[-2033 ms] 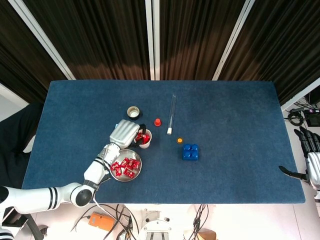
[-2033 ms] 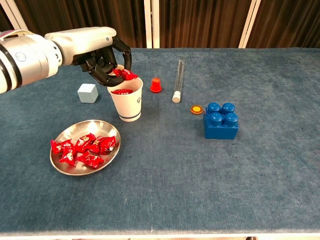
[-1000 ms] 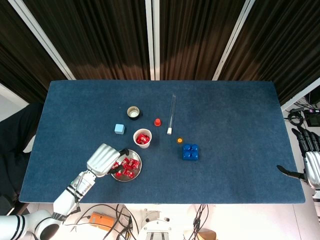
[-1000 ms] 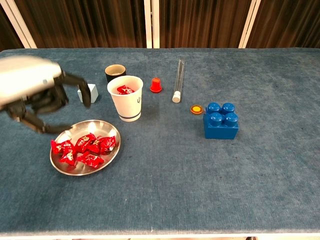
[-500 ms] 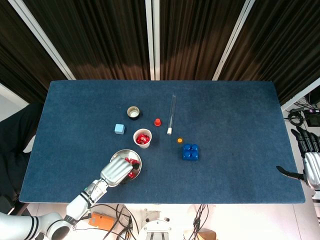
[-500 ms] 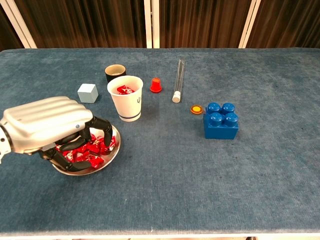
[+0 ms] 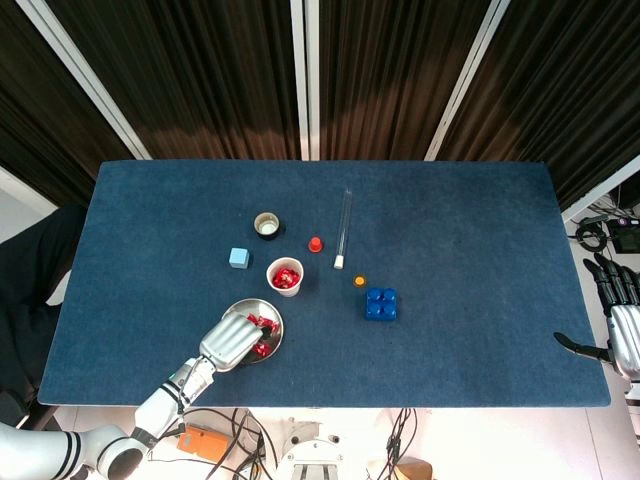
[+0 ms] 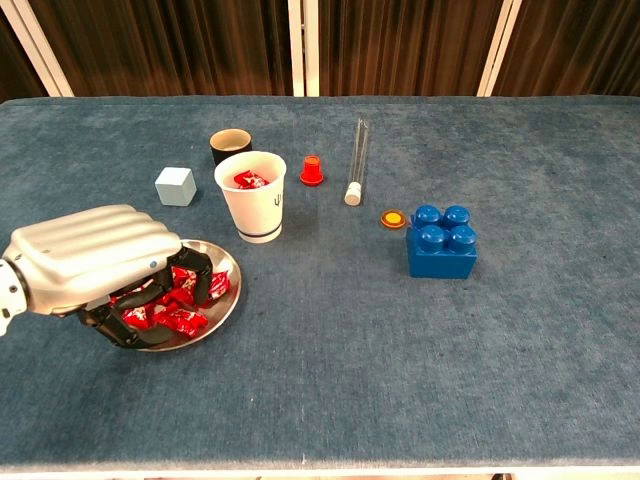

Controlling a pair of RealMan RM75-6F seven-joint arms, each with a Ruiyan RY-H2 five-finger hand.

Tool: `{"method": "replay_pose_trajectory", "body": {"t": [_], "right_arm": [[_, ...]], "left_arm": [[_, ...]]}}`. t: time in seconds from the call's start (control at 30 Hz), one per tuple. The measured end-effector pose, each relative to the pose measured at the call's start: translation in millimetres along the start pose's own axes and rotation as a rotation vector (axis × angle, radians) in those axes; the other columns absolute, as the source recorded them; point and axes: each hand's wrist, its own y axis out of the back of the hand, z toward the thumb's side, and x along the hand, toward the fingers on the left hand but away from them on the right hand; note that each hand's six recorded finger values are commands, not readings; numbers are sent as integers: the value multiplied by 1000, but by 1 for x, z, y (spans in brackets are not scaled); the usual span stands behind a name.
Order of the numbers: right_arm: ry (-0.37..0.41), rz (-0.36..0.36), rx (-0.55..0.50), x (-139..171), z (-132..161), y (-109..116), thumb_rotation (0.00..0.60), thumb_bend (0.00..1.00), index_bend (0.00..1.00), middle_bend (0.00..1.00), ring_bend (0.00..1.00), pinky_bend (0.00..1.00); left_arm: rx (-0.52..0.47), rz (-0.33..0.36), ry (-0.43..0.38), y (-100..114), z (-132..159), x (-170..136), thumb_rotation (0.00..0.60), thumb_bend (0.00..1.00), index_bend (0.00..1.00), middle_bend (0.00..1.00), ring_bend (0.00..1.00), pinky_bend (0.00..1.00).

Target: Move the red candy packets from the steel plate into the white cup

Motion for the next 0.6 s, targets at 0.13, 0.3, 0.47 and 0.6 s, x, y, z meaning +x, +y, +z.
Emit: {"method": "replay_pose_trajectory", "body": {"t": [0.13,0.3,0.47,0.6], "right_arm": [[-2,0,0,0,0,0,600,160,0,59,0,99],[-1,1,0,0,0,0,600,160,0,59,0,99],[-4,-1,0,1,0,0,600,160,0,59,0,99],[-3,-5,0,1,-1,1,600,160,0,59,0,101]], "left_arm": [[14,-12,8,-4,-2,1,600,246,455,854,774,792],[5,-27,5,-8,-1,2,600,313,514,854,774,792],[-8,-31,7,-9,-2,4,600,366,570,854,774,792],[-48,-13,13,-2,-3,3,600,363,571,854,774,792]]}}
